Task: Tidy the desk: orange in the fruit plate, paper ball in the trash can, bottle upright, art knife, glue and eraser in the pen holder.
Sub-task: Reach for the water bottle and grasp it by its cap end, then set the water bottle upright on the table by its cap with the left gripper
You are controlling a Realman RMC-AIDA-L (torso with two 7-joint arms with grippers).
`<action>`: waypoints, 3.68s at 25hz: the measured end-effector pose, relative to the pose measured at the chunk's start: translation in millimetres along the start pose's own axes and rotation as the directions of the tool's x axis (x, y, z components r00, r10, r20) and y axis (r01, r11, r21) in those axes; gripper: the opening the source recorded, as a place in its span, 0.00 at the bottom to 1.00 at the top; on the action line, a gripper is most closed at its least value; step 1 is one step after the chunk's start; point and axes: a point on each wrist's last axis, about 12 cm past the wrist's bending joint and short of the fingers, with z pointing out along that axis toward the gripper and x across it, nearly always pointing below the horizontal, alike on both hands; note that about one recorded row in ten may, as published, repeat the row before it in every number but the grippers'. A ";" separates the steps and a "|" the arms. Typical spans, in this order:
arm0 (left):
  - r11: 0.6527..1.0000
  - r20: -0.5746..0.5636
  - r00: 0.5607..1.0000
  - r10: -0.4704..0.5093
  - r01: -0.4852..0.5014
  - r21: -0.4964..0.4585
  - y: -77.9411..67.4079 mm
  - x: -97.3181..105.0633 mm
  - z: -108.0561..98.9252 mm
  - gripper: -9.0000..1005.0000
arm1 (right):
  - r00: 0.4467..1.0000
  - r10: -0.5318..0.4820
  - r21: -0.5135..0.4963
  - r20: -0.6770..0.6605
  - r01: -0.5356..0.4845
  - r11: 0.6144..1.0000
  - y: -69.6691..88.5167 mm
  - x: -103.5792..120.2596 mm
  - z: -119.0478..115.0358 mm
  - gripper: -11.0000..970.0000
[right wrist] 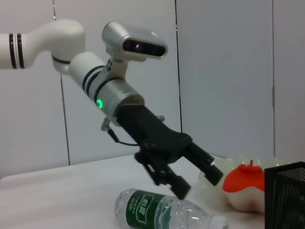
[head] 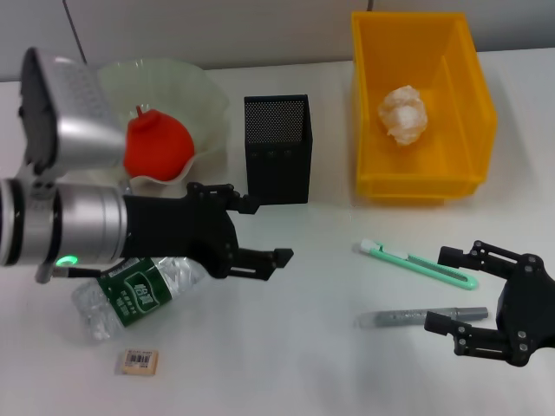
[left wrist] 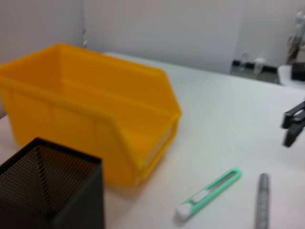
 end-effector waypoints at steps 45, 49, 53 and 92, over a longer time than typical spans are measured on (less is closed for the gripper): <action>0.963 -0.350 0.929 -0.124 0.028 -0.267 23.7 -7.6 44.6 0.80 | 0.999 0.003 -0.058 -0.054 -0.006 0.998 3.2 6.3 9.1 0.83; 0.965 -0.362 0.925 -0.117 0.019 -0.262 24.2 -6.0 47.4 0.79 | 0.998 0.003 -0.065 -0.061 -0.007 0.998 2.8 6.5 9.8 0.83; 0.966 -0.365 0.925 -0.108 0.010 -0.260 23.6 -5.7 48.8 0.79 | 0.998 0.003 -0.067 -0.061 -0.008 0.998 2.9 6.3 9.8 0.83; 0.969 -0.382 0.923 0.035 -0.124 -0.211 10.7 -29.7 52.2 0.45 | 0.998 0.022 -0.060 -0.061 -0.025 0.998 2.1 6.2 10.2 0.83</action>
